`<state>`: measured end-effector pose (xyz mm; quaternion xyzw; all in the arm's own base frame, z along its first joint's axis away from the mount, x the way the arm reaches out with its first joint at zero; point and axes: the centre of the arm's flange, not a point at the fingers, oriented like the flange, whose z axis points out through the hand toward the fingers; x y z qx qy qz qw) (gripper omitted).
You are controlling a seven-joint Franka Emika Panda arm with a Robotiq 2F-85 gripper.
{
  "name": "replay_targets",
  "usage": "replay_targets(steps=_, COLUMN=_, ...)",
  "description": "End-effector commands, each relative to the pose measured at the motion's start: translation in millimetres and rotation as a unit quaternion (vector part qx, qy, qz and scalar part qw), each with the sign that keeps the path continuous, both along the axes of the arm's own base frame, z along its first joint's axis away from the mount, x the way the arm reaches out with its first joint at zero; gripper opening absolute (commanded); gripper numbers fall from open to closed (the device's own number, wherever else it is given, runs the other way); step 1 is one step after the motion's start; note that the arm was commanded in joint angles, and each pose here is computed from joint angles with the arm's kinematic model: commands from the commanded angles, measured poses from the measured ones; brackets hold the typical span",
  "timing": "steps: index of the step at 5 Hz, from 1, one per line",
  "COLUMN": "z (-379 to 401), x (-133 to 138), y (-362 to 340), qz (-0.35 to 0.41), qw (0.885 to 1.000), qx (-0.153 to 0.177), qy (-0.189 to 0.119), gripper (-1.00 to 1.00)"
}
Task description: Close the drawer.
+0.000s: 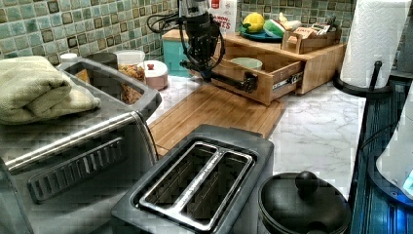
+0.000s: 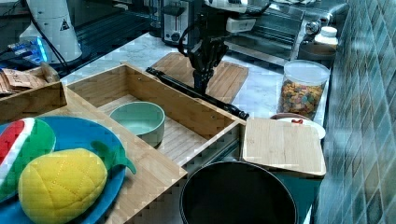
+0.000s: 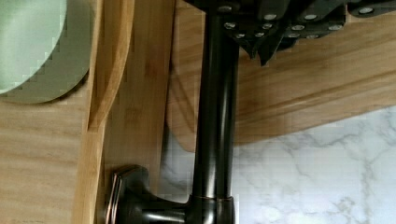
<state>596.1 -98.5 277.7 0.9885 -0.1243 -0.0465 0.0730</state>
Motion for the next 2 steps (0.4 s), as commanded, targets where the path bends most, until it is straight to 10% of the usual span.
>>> replay_targets(steps=1, z=71, x=-37, y=-201, qz=-0.091, qw=0.993, qx=-0.029, qy=-0.075, gripper=-1.0)
replay_targets(steps=2, z=65, x=-44, y=-215, qz=-0.089, qw=0.991, qx=-0.051, qy=-0.085, gripper=-1.0)
